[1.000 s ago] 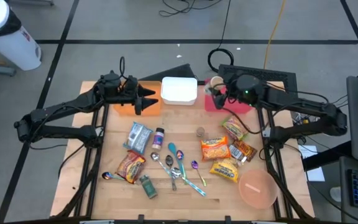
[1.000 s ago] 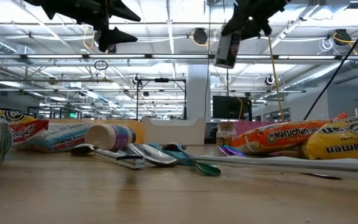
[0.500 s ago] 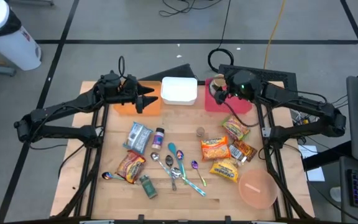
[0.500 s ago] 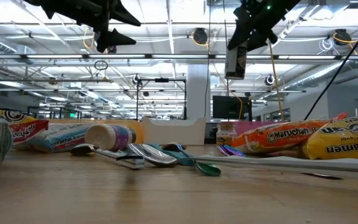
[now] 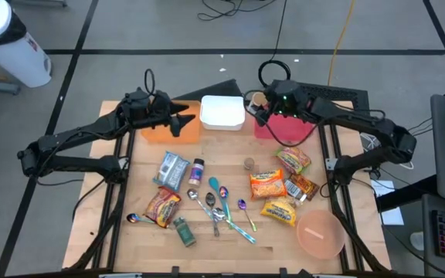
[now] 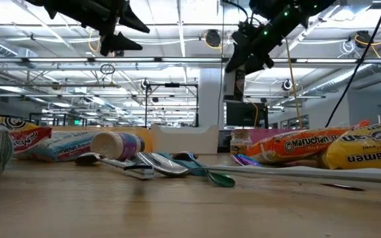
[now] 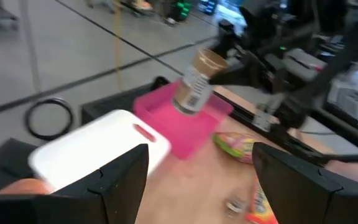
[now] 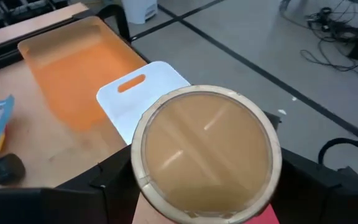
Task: Pick & Place Food Item
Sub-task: Put the gold spice bottle into the red bin
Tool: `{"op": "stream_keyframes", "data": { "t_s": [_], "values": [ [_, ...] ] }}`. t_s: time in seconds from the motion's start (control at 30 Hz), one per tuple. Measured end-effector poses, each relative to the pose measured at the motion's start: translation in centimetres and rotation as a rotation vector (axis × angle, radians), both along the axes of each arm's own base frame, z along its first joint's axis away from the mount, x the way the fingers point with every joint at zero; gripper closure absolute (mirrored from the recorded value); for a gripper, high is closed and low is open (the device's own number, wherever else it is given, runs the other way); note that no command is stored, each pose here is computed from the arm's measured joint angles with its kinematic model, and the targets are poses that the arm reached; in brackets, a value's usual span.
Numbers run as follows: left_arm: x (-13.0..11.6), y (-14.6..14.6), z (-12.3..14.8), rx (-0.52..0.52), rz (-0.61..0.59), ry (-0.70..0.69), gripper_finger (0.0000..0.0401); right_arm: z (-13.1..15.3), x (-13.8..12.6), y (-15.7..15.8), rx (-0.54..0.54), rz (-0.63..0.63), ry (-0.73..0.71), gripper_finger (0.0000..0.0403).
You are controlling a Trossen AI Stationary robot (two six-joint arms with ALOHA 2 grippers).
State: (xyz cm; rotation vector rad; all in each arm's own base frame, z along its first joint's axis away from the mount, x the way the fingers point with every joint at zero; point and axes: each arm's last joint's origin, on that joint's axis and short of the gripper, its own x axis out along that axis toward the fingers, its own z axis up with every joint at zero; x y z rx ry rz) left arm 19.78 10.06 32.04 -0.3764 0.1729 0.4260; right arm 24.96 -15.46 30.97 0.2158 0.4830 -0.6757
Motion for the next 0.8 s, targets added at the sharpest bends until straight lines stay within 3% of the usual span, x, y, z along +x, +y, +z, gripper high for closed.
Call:
{"op": "stream_keyframes", "data": {
  "t_s": [0.27,0.43,0.8],
  "values": [
    [-0.2,0.5,0.1,0.065,0.157,0.026,0.0105,-0.2,-1.2,-1.9,-0.014,-0.039,0.03,0.0134],
    [0.6,1.0,-0.6,0.038,0.187,0.042,0.0105,-0.3,-2.2,-3.2,-0.013,-0.094,0.036,0.0129],
    [3.6,1.9,-2.8,-0.072,0.015,0.023,0.0105,-1.0,-4.4,-3.9,0.071,-0.126,0.149,0.0131]
  ]
}}
